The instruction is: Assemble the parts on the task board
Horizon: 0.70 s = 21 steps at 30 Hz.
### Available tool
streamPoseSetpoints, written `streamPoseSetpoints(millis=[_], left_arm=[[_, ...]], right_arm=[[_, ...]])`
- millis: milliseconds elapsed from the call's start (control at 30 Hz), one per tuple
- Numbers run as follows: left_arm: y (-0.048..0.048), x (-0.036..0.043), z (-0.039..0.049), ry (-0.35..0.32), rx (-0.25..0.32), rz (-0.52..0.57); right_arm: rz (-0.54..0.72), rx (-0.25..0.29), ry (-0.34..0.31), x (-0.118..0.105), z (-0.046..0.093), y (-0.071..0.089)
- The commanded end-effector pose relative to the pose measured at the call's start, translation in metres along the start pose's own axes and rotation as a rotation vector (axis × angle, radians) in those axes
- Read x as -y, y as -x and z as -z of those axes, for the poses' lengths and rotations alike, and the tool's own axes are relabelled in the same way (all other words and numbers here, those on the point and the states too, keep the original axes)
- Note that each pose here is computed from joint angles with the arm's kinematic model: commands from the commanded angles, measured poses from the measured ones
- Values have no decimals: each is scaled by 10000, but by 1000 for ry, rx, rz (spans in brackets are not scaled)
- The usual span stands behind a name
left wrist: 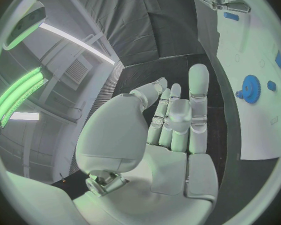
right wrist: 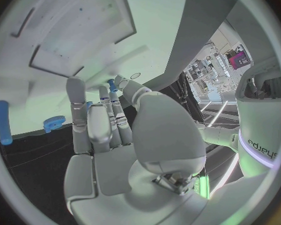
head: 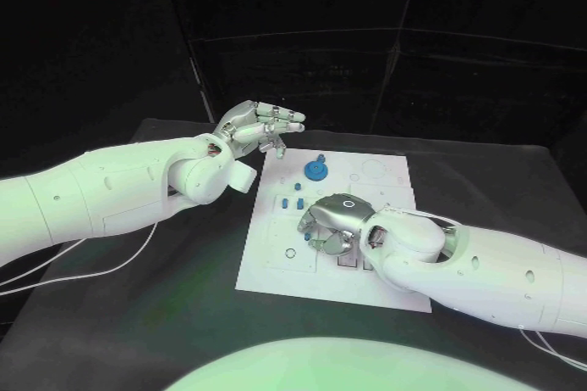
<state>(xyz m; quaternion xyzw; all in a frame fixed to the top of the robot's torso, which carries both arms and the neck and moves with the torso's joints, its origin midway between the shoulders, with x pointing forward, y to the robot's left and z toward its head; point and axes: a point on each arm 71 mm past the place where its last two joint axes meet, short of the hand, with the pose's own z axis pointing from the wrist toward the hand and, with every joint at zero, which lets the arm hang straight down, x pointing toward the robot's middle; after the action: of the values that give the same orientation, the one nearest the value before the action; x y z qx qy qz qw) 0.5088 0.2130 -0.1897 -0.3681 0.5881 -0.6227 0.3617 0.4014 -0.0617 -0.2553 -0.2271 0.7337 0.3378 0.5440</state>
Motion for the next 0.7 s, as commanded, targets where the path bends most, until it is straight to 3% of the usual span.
streamPoseSetpoints(millis=[33, 367, 700], left_arm=[[2, 12, 2, -2, -10, 8], [39, 11, 11, -2, 0, 4], [54, 6, 9, -1, 2, 3]], right_arm=[[-14, 76, 8, 12, 53, 63], [-51, 175, 30, 57, 346, 199], [-93, 305, -39, 314, 517, 670]])
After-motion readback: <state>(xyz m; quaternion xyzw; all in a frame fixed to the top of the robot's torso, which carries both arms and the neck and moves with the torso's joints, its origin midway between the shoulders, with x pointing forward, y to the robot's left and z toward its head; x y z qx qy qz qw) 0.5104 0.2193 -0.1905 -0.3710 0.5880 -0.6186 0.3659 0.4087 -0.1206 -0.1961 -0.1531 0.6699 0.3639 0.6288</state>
